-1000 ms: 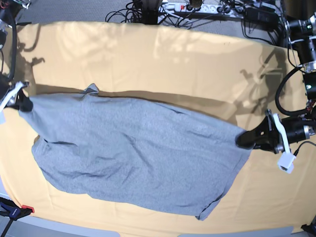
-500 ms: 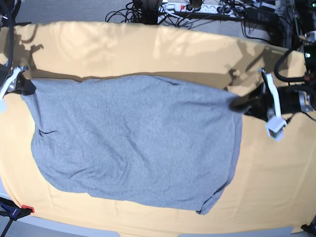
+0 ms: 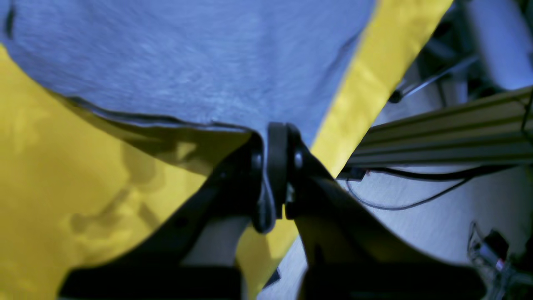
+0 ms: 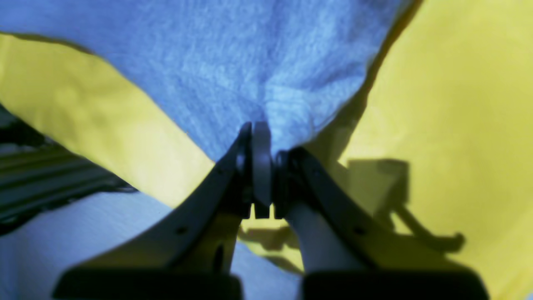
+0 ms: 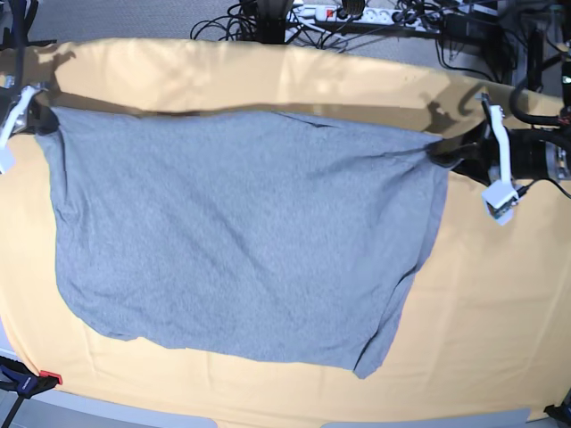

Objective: Layout the t-shirt on the table in an organized manner, then fold the t-shirt properly
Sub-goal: 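Pull the grasped ends apart and drag the shirt toward the robot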

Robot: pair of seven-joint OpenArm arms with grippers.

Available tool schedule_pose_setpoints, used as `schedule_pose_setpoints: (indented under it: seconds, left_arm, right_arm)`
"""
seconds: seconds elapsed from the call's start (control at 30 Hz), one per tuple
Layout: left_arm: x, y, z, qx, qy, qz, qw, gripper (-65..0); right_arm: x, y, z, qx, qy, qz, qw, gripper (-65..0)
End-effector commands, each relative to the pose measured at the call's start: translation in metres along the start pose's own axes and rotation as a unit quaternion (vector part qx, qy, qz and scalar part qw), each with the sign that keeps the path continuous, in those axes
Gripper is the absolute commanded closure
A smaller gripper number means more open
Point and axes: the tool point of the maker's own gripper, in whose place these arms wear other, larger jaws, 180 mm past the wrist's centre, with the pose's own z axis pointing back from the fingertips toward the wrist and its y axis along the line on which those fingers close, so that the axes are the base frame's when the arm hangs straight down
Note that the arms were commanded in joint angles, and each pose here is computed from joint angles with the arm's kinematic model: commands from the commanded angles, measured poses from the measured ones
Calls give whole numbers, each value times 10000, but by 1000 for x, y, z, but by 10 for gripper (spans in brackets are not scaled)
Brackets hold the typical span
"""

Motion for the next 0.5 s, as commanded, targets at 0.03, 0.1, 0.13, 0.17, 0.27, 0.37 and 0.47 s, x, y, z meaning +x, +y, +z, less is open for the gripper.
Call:
schedule_pose_setpoints:
  seconds: [0.03,0.1,0.13,0.17,0.27,0.37,0.47]
  left_arm:
    - [9,2,11,69,-44,-197,9998,0]
    - [9,2,12,80,-15,-206,9998,0]
    - [8,2,12,74,-11,-197,9998,0]
    - [7,1,11,62,-1,-183,9998,0]
    - [-7,-6,6,-71,124,6,9999,0]
    - [-28,-19,0,-284,326,274,9987,0]
    - [-42,-29,-4,-434,464,452,9970,0]
  right_arm:
    - [8,-4,8,-89,-59,164,9998,0]
    - [8,-3,8,-59,-79,153,9998,0]
    - [8,-2,7,-46,-83,145,9999,0]
    - [6,-2,7,-40,-59,137,9999,0]
    - [-6,2,6,15,104,83,9999,0]
    - [-22,6,5,85,324,11,9994,0]
    - [-36,10,5,129,517,-44,9986,0]
